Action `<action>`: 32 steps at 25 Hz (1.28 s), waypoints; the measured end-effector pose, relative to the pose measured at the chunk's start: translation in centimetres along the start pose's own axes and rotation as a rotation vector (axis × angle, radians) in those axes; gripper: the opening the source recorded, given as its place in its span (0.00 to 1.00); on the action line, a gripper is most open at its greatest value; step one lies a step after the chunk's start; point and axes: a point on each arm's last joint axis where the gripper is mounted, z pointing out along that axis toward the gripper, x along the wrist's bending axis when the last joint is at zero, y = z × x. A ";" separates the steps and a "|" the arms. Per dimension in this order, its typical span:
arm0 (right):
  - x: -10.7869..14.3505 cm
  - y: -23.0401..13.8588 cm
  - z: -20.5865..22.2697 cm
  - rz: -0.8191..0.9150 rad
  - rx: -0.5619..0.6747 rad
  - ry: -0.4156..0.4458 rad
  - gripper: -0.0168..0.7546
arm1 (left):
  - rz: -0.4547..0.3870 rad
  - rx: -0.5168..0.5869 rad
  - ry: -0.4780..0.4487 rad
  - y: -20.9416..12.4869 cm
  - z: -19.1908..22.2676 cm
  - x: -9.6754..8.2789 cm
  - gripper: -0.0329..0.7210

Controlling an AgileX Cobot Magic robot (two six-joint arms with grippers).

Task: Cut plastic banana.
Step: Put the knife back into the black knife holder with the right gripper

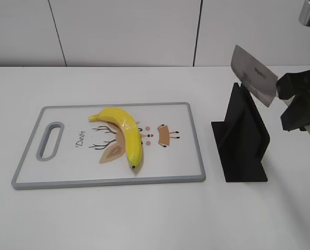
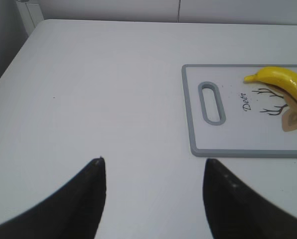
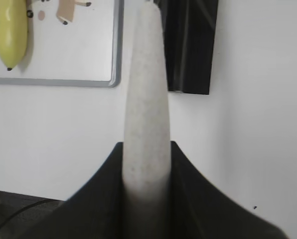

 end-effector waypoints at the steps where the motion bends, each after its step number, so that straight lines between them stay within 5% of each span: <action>1: -0.1 0.0 0.0 0.008 -0.004 -0.011 0.24 | 0.000 -0.001 0.000 0.0 0.0 0.0 0.81; 32: -0.5 1.3 3.8 0.036 0.013 -0.083 0.24 | 0.005 0.029 0.000 -0.5 0.4 0.0 0.81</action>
